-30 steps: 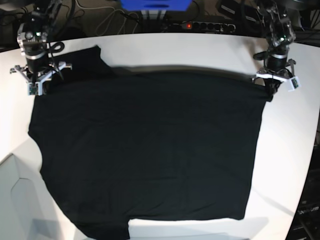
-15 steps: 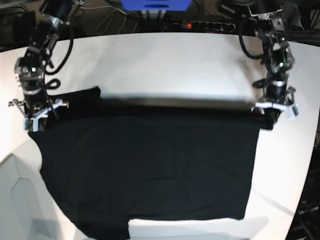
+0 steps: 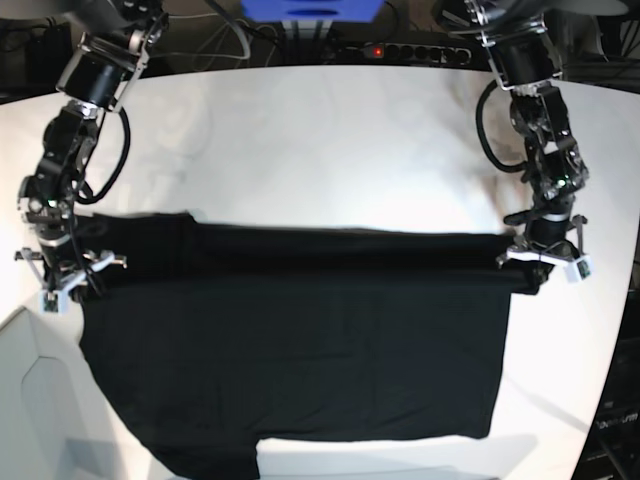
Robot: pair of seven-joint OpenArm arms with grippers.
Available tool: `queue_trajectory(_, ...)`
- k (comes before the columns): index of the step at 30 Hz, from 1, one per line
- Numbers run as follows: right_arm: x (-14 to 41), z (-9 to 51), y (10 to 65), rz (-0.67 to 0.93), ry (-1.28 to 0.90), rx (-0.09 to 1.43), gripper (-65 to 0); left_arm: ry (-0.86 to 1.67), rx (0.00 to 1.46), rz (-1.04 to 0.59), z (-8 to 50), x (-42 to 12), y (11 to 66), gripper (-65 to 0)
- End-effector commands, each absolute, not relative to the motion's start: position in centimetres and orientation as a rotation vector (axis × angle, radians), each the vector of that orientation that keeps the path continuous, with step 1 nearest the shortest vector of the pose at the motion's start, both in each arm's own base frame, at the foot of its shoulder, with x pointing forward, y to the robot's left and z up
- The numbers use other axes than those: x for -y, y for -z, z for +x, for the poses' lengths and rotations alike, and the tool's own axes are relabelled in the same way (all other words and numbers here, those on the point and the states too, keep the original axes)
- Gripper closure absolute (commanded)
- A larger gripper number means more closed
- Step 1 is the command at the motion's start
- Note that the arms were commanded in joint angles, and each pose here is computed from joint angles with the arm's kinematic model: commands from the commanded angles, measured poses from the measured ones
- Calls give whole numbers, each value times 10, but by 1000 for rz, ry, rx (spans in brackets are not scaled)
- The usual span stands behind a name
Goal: Fold the T-shirt properly
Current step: 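Lift the shoulder corners and pull them toward the hem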
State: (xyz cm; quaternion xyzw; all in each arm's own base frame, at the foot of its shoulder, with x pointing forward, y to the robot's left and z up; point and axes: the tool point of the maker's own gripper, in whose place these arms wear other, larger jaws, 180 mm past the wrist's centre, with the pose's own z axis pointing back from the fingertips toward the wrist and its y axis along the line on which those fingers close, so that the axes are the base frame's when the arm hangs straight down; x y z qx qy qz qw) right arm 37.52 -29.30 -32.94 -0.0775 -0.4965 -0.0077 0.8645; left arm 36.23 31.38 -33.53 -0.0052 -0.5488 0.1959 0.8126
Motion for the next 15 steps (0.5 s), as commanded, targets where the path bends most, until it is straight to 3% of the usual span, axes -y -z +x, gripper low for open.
queue_trajectory(1, 297, 389, 310, -178, 4, 1098, 0, -417, 1241, 3, 374, -322, 313, 0)
queue_trajectory(15, 278, 424, 321, -121, -54, 1062, 0, -374, 1255, -55, 415, -299, 305, 0)
